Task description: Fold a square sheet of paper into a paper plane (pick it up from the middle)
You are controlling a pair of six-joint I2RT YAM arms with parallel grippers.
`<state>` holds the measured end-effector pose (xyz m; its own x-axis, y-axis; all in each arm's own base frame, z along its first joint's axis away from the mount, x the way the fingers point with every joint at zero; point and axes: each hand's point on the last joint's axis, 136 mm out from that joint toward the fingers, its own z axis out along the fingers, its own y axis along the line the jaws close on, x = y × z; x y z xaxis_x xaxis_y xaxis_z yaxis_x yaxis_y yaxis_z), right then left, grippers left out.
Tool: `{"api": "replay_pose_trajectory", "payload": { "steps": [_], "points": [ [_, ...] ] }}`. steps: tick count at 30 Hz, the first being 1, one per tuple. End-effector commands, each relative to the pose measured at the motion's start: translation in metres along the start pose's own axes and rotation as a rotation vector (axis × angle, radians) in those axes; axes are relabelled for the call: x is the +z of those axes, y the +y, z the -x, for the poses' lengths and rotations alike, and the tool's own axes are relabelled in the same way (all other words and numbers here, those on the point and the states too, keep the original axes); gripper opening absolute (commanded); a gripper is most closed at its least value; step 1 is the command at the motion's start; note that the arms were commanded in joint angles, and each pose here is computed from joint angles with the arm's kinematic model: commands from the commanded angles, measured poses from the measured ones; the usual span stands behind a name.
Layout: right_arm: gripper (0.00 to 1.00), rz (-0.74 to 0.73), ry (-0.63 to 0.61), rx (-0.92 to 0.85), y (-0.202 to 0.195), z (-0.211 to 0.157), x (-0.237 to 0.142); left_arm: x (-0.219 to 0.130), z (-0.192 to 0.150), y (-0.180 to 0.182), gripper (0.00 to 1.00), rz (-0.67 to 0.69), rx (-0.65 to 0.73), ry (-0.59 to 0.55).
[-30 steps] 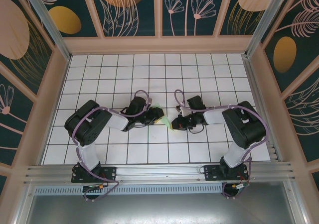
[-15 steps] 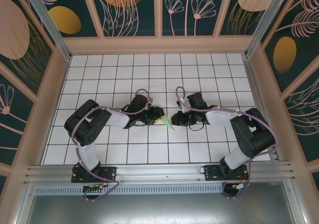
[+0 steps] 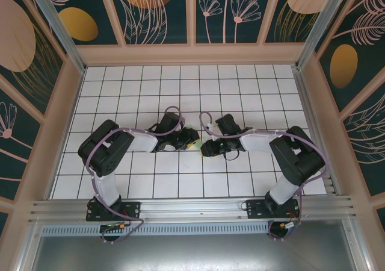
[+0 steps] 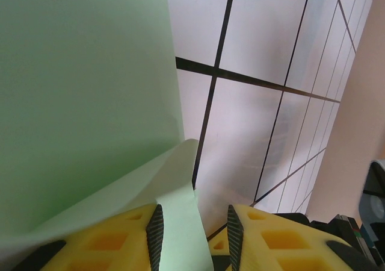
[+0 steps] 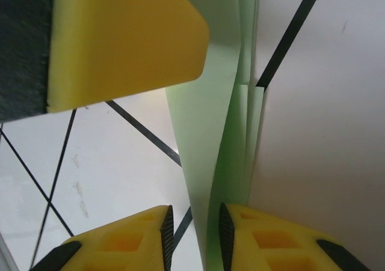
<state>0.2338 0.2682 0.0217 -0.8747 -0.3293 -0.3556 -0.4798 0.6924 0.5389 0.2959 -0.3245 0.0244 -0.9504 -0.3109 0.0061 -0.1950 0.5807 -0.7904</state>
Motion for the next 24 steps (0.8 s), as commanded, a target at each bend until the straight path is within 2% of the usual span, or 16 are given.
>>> {"api": "replay_pose_trajectory", "payload": {
  "steps": [1, 7, 12, 20, 24],
  "points": [
    [0.27, -0.034, 0.018, -0.048, -0.004, 0.001, 0.004, 0.010, -0.003, 0.067, 0.37, 0.223, -0.043, -0.022],
    [0.15, -0.035, 0.031, -0.073, -0.007, -0.003, 0.006, 0.009, 0.000, 0.062, 0.38, 0.218, -0.032, -0.021],
    [0.07, 0.021, 0.030, -0.067, -0.001, -0.002, 0.004, 0.006, 0.007, 0.051, 0.38, 0.194, -0.002, -0.031],
    [0.01, 0.194, -0.028, 0.003, 0.017, 0.009, -0.011, -0.013, 0.013, -0.010, 0.43, -0.035, 0.158, -0.080],
    [0.00, 0.293, -0.032, 0.036, 0.033, 0.011, -0.013, -0.027, 0.005, -0.025, 0.44, -0.134, 0.200, -0.098]
  ]
}}
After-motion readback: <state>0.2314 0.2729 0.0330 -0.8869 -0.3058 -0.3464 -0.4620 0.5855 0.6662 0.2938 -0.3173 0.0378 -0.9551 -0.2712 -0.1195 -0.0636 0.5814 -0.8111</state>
